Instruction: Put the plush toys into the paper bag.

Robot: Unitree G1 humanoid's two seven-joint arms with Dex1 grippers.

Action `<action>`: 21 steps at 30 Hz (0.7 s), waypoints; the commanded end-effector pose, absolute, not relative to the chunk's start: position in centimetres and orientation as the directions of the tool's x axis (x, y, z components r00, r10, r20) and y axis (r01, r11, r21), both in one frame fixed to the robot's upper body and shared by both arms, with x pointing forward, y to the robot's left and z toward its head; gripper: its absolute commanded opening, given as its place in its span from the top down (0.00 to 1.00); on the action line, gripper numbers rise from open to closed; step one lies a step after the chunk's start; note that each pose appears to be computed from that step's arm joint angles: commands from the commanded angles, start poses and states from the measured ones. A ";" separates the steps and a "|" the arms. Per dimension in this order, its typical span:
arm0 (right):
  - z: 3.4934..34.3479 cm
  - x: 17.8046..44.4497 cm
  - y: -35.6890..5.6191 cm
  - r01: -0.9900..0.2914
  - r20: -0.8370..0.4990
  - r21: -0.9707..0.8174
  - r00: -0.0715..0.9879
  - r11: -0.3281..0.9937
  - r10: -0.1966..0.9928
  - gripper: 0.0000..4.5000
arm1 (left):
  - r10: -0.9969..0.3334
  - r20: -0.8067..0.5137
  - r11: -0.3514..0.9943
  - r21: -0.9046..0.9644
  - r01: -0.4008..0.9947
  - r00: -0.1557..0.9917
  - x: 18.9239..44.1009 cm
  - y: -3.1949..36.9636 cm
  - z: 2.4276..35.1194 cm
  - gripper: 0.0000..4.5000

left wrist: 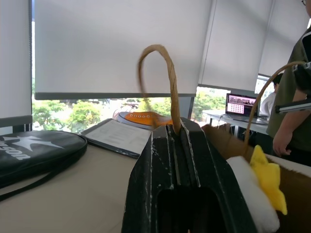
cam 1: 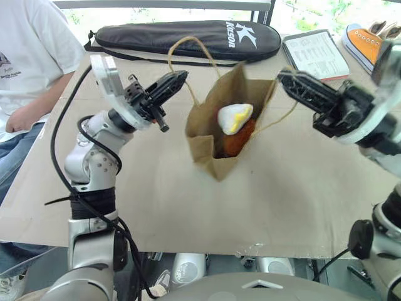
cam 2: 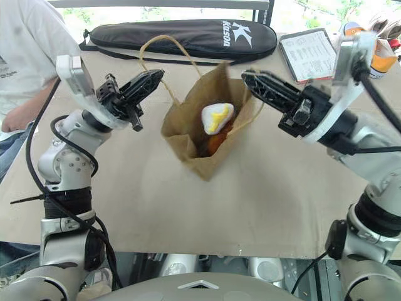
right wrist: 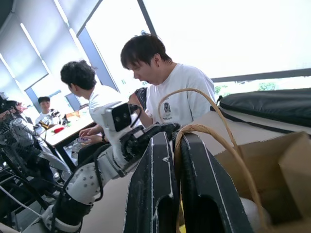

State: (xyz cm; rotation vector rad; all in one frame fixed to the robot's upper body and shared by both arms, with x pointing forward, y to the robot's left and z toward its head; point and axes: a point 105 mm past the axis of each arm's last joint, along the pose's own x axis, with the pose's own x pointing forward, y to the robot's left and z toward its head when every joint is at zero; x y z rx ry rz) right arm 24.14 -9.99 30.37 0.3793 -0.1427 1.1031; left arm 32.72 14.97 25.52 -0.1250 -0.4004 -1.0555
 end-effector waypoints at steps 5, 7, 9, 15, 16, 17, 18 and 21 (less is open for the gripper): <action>27.9 27.2 -10.7 -0.754 0.106 0.182 0.653 0.631 0.750 0.99 | -0.852 0.230 0.512 0.179 0.840 0.471 36.5 12.4 23.2 1.00; 26.4 28.2 -12.1 -0.706 0.081 0.201 0.703 0.679 0.707 0.99 | -0.860 0.225 0.498 0.178 0.849 0.457 36.8 11.7 22.9 1.00; 25.8 27.7 -12.6 -0.716 0.031 0.081 0.697 0.693 0.716 0.88 | -0.869 0.216 0.483 0.175 0.858 0.445 36.8 11.7 22.8 1.00; 27.2 25.2 -13.0 -0.777 0.104 0.045 0.629 0.628 0.770 0.43 | -0.877 0.205 0.468 0.161 0.869 0.435 36.7 12.8 23.4 0.61; 27.5 24.7 -13.2 -0.784 0.107 0.041 0.619 0.619 0.778 0.43 | -0.881 0.209 0.458 0.153 0.876 0.424 36.4 13.0 23.6 0.49; 27.8 24.3 -13.7 -0.786 0.102 0.041 0.617 0.616 0.780 0.43 | -0.887 0.215 0.443 0.143 0.885 0.409 36.0 13.2 23.9 0.47; 27.8 23.8 -14.3 -0.785 0.076 0.031 0.619 0.618 0.782 0.43 | -0.894 0.221 0.421 0.118 0.899 0.390 35.5 13.4 24.1 0.44; 27.2 22.9 -15.7 -0.768 -0.015 0.012 0.641 0.641 0.768 0.43 | -0.916 0.203 0.365 0.058 0.929 0.347 34.1 13.9 23.9 0.27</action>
